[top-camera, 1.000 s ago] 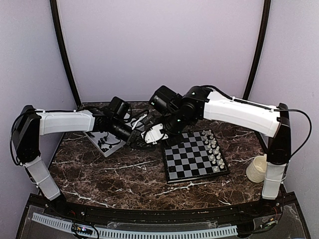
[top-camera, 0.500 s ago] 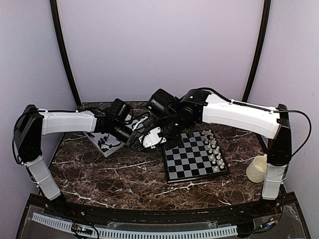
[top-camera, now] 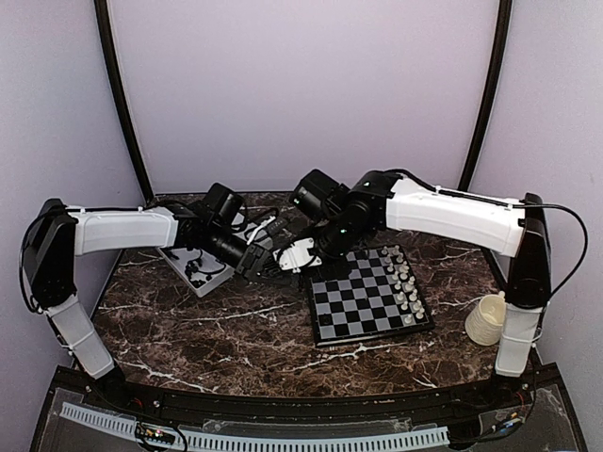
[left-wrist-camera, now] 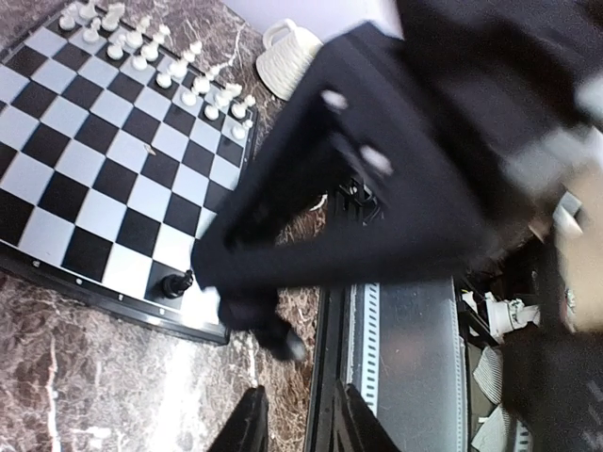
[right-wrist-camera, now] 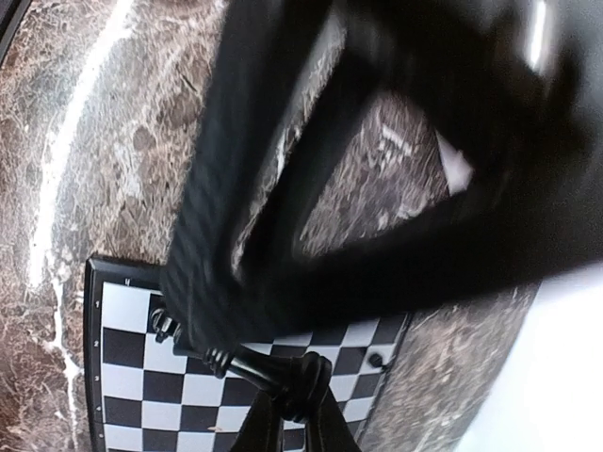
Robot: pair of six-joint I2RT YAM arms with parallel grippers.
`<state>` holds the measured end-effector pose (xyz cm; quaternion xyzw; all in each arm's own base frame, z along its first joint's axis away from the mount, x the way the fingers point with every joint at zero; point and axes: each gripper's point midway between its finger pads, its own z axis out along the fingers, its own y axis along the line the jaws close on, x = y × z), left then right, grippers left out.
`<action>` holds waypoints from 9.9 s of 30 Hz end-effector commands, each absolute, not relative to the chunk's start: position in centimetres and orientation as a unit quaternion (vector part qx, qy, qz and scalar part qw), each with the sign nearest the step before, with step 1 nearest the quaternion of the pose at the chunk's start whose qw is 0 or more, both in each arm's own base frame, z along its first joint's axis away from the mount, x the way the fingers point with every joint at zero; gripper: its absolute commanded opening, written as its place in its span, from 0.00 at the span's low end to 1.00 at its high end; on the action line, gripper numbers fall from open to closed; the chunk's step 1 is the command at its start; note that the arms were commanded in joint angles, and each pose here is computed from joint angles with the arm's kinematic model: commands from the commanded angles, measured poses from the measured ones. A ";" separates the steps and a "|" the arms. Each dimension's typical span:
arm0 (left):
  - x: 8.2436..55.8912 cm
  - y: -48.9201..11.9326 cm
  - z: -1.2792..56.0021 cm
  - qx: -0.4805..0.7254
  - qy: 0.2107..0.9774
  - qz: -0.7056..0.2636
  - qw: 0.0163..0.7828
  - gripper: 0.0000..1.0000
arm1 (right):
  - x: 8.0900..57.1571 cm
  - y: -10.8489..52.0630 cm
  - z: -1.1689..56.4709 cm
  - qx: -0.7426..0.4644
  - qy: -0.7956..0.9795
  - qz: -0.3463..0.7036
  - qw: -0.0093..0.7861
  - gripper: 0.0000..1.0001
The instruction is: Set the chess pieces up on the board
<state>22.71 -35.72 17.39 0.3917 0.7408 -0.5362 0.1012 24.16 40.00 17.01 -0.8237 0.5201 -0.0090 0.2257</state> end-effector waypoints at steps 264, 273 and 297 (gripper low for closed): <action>38.9 -8.7 1.8 -0.196 0.977 -0.026 0.080 0.29 | 36.2 16.6 17.2 -0.365 0.826 0.316 0.291 0.48; 38.8 -8.2 1.6 -0.187 0.979 -0.014 0.077 0.21 | 36.2 16.7 17.1 -0.366 0.827 0.316 0.287 0.48; 37.0 -13.9 9.2 0.066 0.979 -0.055 0.186 0.12 | 35.4 19.6 19.6 -0.400 0.806 0.326 0.290 0.48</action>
